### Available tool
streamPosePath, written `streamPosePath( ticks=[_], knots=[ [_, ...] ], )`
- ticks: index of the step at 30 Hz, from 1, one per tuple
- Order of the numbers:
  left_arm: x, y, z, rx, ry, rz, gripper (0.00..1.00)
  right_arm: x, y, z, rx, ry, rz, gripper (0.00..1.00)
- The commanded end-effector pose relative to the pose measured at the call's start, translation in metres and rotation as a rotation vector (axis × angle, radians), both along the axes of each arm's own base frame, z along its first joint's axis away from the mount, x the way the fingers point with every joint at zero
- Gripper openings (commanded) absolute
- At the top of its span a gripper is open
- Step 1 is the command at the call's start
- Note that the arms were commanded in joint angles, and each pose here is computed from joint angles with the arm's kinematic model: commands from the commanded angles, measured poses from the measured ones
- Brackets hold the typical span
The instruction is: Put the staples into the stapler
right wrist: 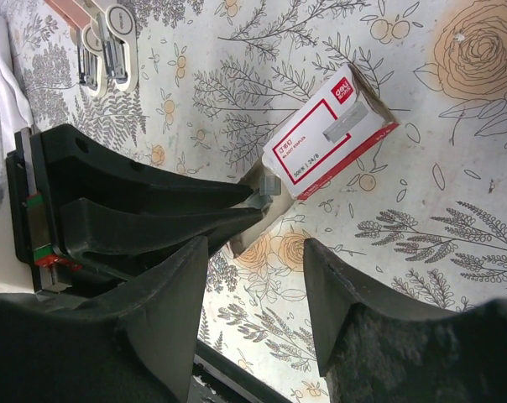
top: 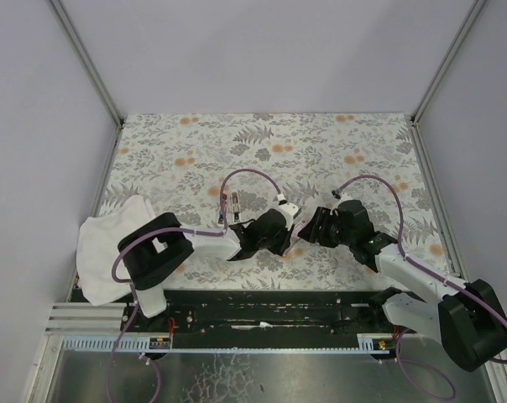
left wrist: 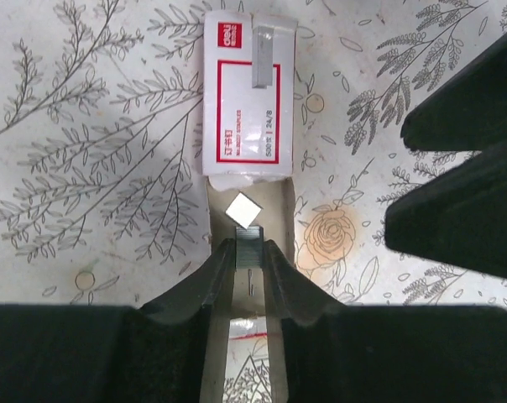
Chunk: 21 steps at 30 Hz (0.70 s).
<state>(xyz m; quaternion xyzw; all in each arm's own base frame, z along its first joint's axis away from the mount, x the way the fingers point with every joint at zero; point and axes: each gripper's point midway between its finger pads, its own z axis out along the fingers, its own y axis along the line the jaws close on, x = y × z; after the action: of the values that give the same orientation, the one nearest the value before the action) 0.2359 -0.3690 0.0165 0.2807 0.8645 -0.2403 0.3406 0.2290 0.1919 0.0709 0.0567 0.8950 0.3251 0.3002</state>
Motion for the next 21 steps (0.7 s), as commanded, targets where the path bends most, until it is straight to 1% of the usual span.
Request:
streamPosePath(
  ticks=[1,7,10,13,18,21],
  knots=[
    [-0.007,0.000,0.017,-0.069,0.025,0.049,0.16,0.010,0.000,0.014,0.023,-0.058,-0.028,0.56],
    [-0.008,-0.001,0.039,-0.155,0.032,0.087,0.15,0.013,0.001,0.025,0.029,-0.087,-0.023,0.56],
    [-0.010,0.002,0.050,-0.190,0.033,0.107,0.15,0.016,0.007,0.038,0.053,-0.128,0.007,0.57],
    [-0.014,0.004,0.073,-0.262,0.040,0.111,0.15,0.016,0.018,0.056,0.116,-0.183,0.062,0.59],
    [-0.024,0.013,0.115,-0.389,0.057,0.100,0.15,0.012,0.037,0.095,0.270,-0.275,0.166,0.62],
    [-0.034,0.020,0.145,-0.490,0.073,0.069,0.15,0.007,0.046,0.123,0.373,-0.335,0.219,0.63]
  ],
)
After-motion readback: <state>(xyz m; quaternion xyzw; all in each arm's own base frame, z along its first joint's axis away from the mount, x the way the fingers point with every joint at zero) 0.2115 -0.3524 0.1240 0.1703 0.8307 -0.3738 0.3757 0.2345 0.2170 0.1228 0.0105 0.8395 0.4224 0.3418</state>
